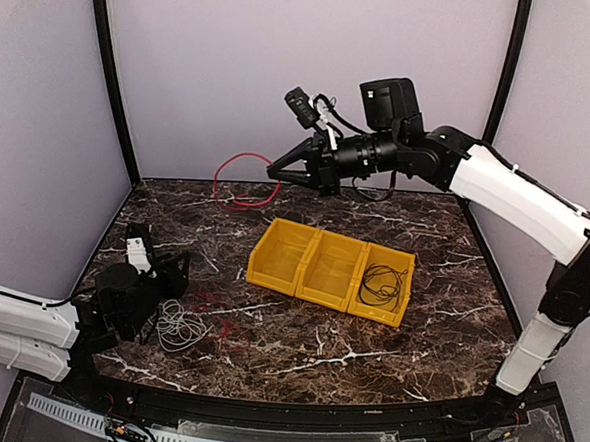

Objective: Untangle the cables

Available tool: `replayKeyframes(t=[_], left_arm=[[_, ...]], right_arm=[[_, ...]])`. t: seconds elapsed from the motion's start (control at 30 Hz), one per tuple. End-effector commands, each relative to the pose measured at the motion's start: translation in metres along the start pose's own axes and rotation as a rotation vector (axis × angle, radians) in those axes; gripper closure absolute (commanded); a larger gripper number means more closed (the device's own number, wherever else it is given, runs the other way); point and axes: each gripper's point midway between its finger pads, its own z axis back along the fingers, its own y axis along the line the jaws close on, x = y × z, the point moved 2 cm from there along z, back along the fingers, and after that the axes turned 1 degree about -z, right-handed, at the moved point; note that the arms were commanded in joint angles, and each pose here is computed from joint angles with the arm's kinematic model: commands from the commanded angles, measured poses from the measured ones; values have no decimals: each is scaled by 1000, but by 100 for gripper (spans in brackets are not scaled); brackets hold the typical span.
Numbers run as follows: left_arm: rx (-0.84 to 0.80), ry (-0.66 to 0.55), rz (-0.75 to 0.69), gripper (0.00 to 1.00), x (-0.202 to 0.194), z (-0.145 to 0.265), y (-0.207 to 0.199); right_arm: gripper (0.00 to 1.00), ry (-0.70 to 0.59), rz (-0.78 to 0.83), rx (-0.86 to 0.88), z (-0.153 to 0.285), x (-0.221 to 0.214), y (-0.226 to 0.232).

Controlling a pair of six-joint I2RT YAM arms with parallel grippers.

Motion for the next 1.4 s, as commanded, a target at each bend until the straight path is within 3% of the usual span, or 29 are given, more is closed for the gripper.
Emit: replayKeyframes(t=[0.0,0.13,0.5,0.97,1.03,1.13,1.23,1.37], left_arm=[[-24,31,11,41,5,0,-7],[13,69,1,30,-3,1,0],[31,124,-41,30,-5,-5,-6],[27,182,-33,30,-12,-11,-14],[-11,161,-24,25,-7,-13,-22],[-132,152,-11,10,7,-23,-51],[-211,221,1,7,9,-45,-73],[-257,353,-50,10,15,-82,-112]], right_arm=[[100,60,-35,-159,29,-44,-57],[100,134,-69,-290,63,-87,-92],[100,277,-129,-452,121,-157,-110],[100,421,-202,-407,94,-217,-128],[100,455,-185,-421,87,-232,-133],[99,540,-135,-471,78,-263,-140],[78,584,-144,-485,78,-272,-139],[61,525,-79,-531,102,-237,-123]])
